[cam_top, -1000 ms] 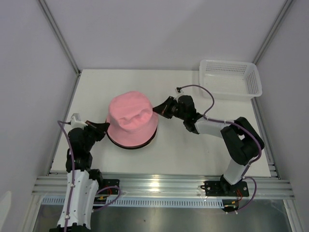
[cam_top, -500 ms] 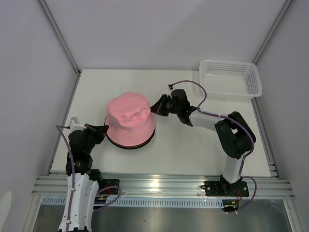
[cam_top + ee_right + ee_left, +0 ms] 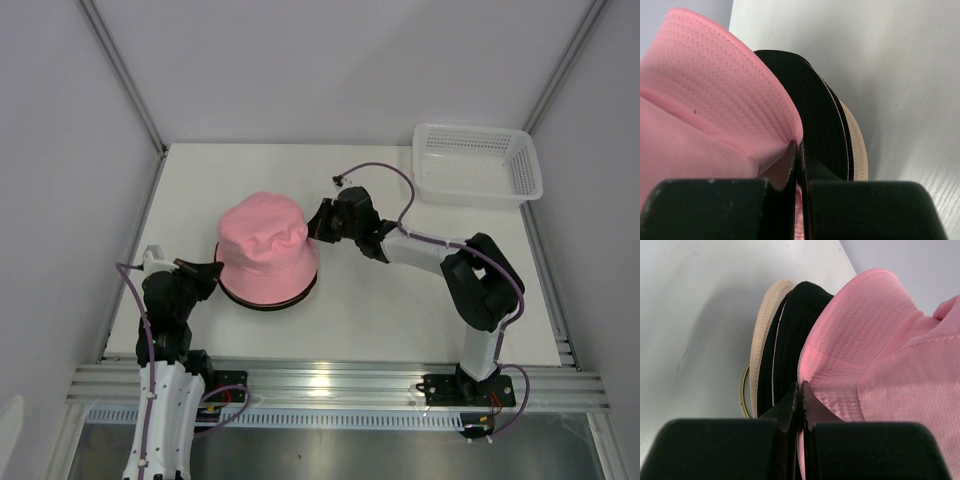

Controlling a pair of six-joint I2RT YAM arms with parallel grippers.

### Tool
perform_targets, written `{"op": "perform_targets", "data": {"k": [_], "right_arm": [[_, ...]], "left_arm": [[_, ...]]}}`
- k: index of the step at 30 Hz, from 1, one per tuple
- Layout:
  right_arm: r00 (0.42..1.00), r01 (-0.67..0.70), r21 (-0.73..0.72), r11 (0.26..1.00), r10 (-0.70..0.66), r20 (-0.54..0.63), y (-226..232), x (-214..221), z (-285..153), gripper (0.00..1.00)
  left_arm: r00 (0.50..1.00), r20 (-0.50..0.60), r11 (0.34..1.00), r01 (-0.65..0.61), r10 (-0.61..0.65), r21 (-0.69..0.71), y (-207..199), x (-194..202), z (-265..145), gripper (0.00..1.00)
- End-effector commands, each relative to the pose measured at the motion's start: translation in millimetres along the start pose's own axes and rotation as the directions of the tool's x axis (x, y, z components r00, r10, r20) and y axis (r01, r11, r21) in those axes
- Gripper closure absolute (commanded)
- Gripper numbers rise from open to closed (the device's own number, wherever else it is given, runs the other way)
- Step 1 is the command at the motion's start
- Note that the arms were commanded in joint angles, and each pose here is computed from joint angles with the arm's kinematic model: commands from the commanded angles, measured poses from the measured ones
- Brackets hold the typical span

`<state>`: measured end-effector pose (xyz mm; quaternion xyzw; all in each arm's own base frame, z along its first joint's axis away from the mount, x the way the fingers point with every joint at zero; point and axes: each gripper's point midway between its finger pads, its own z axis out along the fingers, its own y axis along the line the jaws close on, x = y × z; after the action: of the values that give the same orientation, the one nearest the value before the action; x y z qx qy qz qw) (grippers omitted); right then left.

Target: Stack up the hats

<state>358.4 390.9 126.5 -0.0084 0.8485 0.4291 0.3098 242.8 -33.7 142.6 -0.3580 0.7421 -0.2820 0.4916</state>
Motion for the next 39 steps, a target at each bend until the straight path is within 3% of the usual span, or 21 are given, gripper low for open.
{"op": "perform_targets", "data": {"k": [1,4,7,10,11,12,13,14,18,21,24,26,28,32,37,39], "right_arm": [[0.973,0.096,0.369,0.924,-0.008,-0.233,-115,84,-18,1.0],[0.974,0.115,0.378,0.919,-0.03,-0.224,-115,81,-18,1.0],[0.98,0.118,0.368,0.922,-0.049,-0.192,-107,68,-20,1.0],[0.985,0.126,0.343,0.931,-0.076,-0.155,-94,48,-25,1.0],[0.983,0.142,0.341,0.929,-0.092,-0.159,-92,44,-28,0.92],[0.983,0.153,0.334,0.93,-0.109,-0.147,-86,37,-31,0.72],[0.982,0.165,0.326,0.931,-0.125,-0.14,-79,30,-33,0.65],[0.979,0.187,0.335,0.924,-0.145,-0.146,-79,26,-38,0.48],[0.978,0.209,0.33,0.92,-0.196,-0.073,-59,-17,-63,0.26],[0.977,0.194,0.324,0.926,-0.213,0.024,-43,-66,-93,0.18],[0.963,0.2,0.324,0.925,-0.246,0.109,-29,-103,-123,0.14],[0.953,0.193,0.316,0.929,-0.254,0.164,-24,-122,-140,0.12],[0.95,0.197,0.268,0.943,-0.251,0.188,-14,-126,-142,0.11],[0.963,0.156,0.114,0.981,-0.177,0.206,7,-117,-131,0.12],[0.969,0.161,0.046,0.986,-0.166,0.181,20,-113,-107,0.15],[0.974,0.171,0.035,0.985,-0.174,0.145,22,-106,-92,0.23]], "left_arm": [[0.994,-0.11,0.967,-0.026,-0.002,-0.255,69,36,-4,0.99],[0.995,-0.104,0.973,-0.032,0.008,-0.23,62,32,-3,0.99],[0.996,-0.084,0.981,-0.049,0.034,-0.186,46,21,-4,0.92],[0.996,-0.044,0.984,-0.084,0.078,-0.154,30,5,-8,0.75],[0.996,-0.021,0.986,-0.092,0.09,-0.141,22,-3,-10,0.71],[0.995,0.011,0.986,-0.1,0.102,-0.133,13,-14,-13,0.68],[0.994,0.018,0.986,-0.106,0.11,-0.132,10,-18,-13,0.61],[0.992,0.026,0.984,-0.119,0.124,-0.131,7,-21,-13,0.58],[0.981,0.11,0.986,-0.153,0.16,-0.069,-36,-56,-26,0.42],[0.963,0.177,0.979,-0.199,0.205,-0.054,-59,-81,-34,0.34],[0.941,0.246,0.973,-0.22,0.232,-0.076,-71,-105,-36,0.25],[0.935,0.259,0.97,-0.238,0.244,-0.052,-83,-114,-26,0.18],[0.94,0.228,0.966,-0.258,0.255,-0.014,-90,-112,-14,0.16],[0.974,0.06,0.972,-0.223,0.218,0.08,-93,-90,25,0.16],[0.996,-0.007,0.991,-0.093,0.094,0.094,-75,-85,53,0.24],[0.996,-0.012,0.987,-0.081,0.084,0.137,-80,-82,54,0.25]]}}
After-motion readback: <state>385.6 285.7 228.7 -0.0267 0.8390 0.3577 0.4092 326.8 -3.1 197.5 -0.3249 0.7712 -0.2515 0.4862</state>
